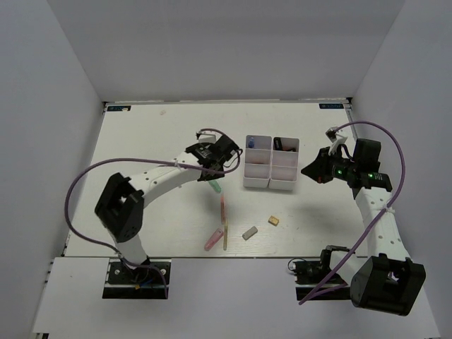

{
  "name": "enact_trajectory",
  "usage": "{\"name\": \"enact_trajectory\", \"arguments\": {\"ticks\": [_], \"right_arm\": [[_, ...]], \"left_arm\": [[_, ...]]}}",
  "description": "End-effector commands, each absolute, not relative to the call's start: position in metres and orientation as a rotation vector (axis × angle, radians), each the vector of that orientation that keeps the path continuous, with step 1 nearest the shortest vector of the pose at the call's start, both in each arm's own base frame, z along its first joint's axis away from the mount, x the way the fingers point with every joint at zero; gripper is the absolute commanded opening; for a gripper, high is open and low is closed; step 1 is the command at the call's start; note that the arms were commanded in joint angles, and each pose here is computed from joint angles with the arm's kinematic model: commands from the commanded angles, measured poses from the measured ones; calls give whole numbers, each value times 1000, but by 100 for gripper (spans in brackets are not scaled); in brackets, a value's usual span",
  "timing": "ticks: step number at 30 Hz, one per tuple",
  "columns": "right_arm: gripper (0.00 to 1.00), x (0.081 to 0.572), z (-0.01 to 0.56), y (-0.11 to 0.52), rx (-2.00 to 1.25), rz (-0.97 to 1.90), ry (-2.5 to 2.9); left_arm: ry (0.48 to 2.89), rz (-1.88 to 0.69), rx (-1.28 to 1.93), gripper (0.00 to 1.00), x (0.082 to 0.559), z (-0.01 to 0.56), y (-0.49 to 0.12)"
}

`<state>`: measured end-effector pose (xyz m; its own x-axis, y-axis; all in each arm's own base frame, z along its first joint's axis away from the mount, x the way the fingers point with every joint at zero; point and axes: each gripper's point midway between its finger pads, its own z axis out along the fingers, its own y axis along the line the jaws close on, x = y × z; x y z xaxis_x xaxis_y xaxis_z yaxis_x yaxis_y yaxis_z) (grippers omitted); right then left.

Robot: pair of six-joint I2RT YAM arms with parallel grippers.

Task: Sort the stationery into containers
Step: Grab a piece of stationery with the left arm

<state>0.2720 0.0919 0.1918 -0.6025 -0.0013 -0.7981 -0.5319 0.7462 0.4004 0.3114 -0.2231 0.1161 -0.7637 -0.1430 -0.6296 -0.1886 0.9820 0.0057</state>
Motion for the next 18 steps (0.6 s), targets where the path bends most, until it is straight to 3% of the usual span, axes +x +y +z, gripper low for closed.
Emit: {"name": "enact_trajectory", "arguments": {"ticks": [1,6,18], "right_arm": [[6,276,207,93,-439,792,2056],[6,277,205,92,-443,792,2059],[9,277,205,90,-459,770,2057]], "left_arm": [[2516,62,-338,56,316,117,-231],[2594,-87,-551,59,330,89,-239],[2671,-129,-608,59,348,47,-264]]}}
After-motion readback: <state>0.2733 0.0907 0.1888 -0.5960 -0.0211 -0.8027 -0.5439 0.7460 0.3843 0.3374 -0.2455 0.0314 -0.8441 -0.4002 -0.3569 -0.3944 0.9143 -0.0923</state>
